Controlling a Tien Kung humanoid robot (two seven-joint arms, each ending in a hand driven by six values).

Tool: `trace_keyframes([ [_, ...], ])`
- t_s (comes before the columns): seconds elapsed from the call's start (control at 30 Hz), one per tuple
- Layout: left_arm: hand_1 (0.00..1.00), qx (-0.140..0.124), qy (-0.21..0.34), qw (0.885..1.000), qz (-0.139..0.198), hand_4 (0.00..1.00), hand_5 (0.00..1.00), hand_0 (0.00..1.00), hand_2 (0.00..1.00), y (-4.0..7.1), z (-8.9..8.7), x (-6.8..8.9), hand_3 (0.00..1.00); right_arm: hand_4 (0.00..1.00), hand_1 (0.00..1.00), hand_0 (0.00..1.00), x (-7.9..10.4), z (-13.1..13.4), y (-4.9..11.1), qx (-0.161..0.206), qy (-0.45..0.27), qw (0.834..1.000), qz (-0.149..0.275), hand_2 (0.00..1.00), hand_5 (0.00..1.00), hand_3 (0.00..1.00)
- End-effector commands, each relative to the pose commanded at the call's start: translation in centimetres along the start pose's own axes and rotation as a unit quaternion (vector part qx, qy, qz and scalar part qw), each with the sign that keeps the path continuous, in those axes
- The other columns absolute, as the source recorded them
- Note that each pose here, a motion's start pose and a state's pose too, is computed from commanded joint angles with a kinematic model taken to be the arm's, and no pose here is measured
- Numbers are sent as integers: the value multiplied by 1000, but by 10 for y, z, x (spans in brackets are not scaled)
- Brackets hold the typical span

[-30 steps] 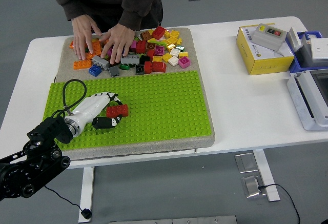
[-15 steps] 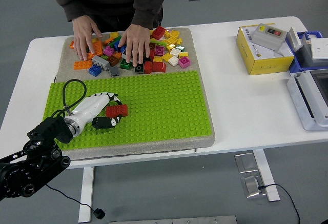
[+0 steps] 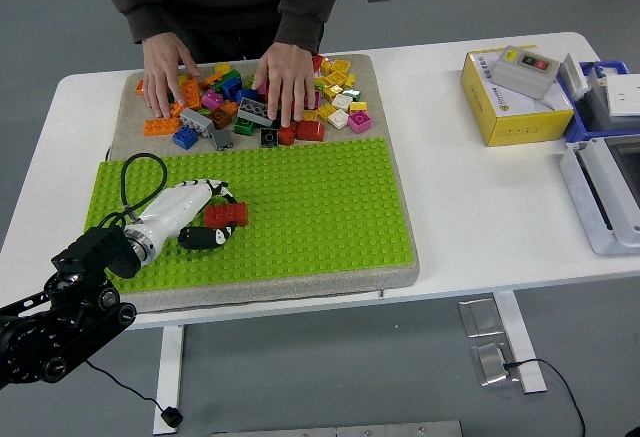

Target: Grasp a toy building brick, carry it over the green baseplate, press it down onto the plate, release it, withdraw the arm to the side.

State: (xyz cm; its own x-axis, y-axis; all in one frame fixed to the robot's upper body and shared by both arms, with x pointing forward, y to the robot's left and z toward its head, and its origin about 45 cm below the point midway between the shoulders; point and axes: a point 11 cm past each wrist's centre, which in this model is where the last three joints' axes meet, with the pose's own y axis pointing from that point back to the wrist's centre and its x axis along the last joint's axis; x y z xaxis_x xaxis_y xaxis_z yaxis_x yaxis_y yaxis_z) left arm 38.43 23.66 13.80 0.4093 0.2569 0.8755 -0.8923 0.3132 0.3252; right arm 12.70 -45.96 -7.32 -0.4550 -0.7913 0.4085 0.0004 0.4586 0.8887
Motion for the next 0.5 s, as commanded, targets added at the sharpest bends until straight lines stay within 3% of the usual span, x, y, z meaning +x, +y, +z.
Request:
trace_keyframes([
  [0.5, 958, -5, -2, 1000, 2, 494, 262, 969, 917, -4, 5, 1, 605, 433, 600, 644, -1, -2, 1, 1, 1, 1000, -2, 533, 987, 699],
])
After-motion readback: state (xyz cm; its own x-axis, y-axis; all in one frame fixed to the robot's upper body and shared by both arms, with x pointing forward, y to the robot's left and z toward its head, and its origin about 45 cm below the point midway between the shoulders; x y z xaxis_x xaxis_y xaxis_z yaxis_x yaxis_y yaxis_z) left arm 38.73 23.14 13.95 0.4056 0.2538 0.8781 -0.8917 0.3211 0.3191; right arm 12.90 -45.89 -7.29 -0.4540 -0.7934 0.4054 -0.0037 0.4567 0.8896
